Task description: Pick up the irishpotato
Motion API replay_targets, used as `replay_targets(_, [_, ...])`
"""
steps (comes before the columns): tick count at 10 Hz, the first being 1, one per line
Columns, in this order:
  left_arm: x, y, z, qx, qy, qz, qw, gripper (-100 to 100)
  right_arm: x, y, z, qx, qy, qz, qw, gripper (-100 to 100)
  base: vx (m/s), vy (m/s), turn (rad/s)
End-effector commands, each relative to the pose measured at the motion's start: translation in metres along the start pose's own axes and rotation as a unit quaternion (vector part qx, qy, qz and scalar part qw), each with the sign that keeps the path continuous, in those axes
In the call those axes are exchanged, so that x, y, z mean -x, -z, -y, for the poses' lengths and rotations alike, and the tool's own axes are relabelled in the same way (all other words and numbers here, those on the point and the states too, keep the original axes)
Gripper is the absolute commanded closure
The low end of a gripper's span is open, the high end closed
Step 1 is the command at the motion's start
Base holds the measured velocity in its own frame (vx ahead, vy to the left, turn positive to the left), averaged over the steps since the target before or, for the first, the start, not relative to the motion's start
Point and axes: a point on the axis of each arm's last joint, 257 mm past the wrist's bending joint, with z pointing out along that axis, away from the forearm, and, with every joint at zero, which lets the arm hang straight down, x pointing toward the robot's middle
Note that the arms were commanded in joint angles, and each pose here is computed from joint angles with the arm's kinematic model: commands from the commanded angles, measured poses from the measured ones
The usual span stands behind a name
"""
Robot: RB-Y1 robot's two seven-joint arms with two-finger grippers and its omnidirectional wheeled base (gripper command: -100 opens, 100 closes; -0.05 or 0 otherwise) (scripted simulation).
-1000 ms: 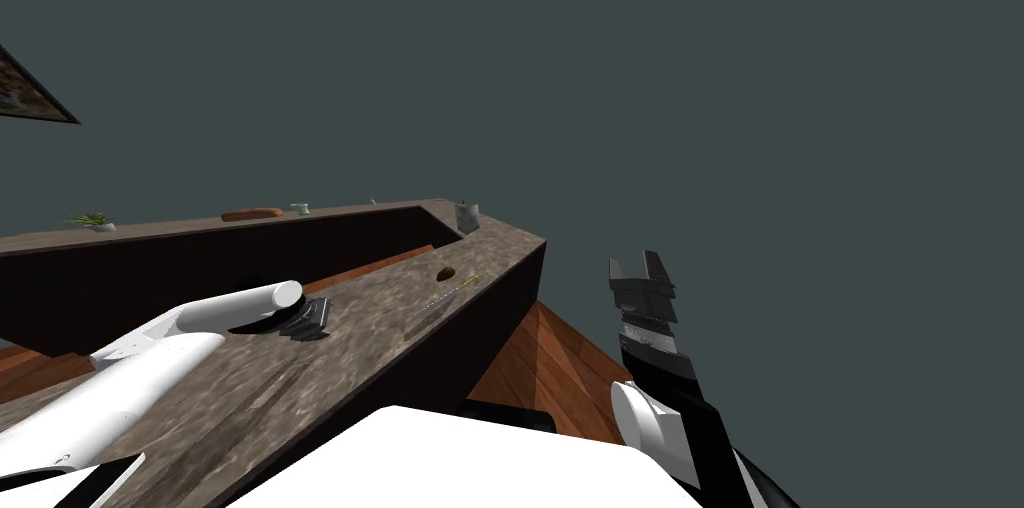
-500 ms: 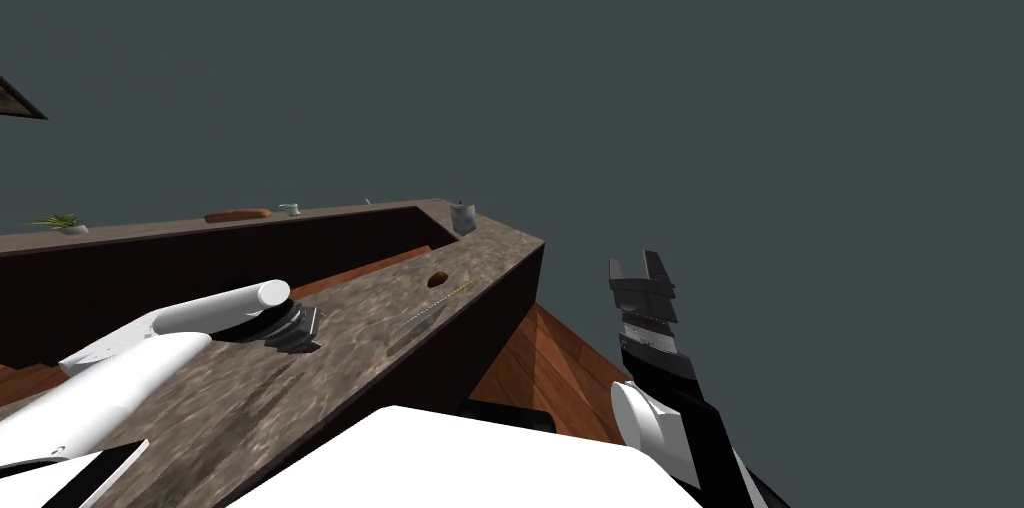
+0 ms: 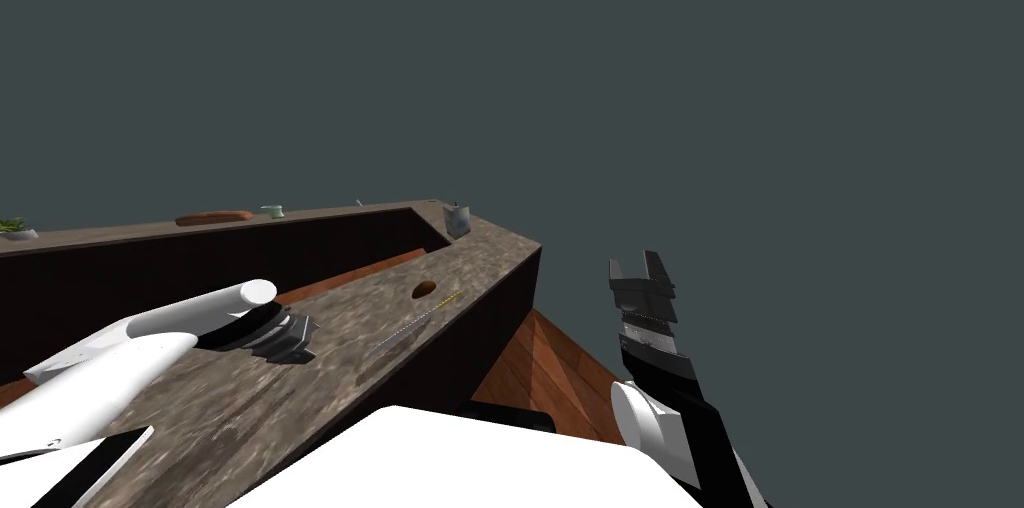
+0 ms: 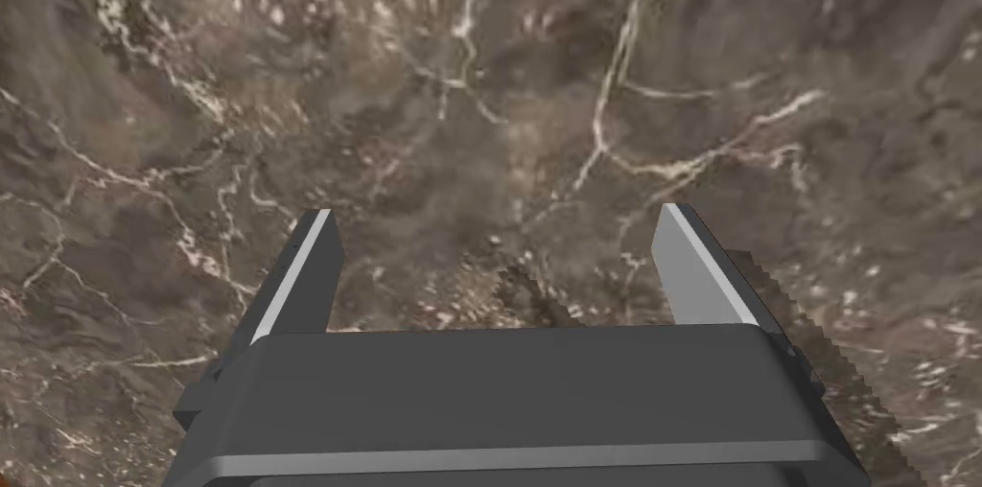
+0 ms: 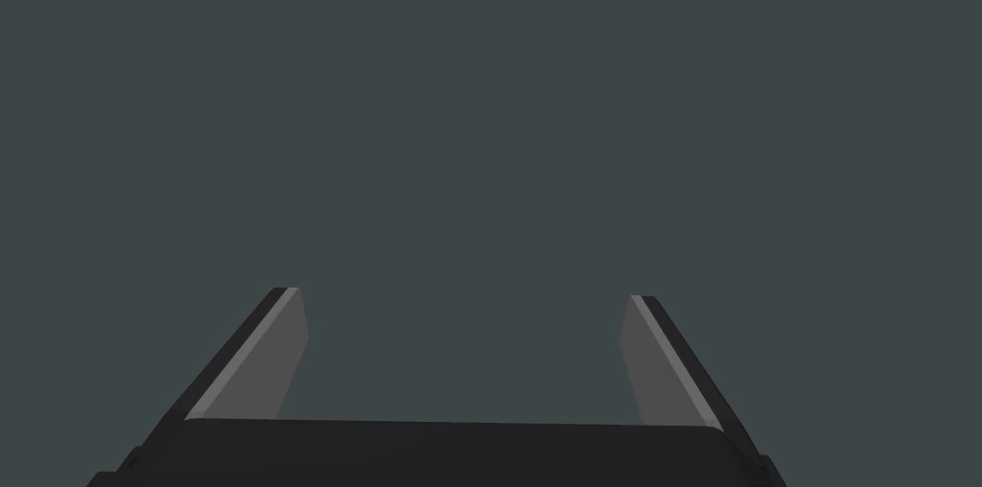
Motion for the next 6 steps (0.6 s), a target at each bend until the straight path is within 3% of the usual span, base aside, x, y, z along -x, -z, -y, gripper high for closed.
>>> replay_targets(1, [0.000, 0.000, -0.008, 0.018, 0.008, -0.004, 0.9998, -100, 0.000, 0.000, 0.000, 0.000, 0.000, 0.000, 1.0000, 0, 0.126, -0.075, -0.017])
replay_targets(4, [-0.013, 0.002, -0.032, 0.075, 0.037, -0.039, 0.9957, -100, 0.000, 0.000, 0.000, 0.000, 0.000, 0.000, 1.0000, 0, 0.186, -0.125, -0.066])
replay_targets(6, [-0.021, 0.002, -0.039, 0.090, 0.041, -0.051, 0.9938, -100, 0.000, 0.000, 0.000, 0.000, 0.000, 0.000, 1.0000, 0, 0.191, -0.084, -0.055])
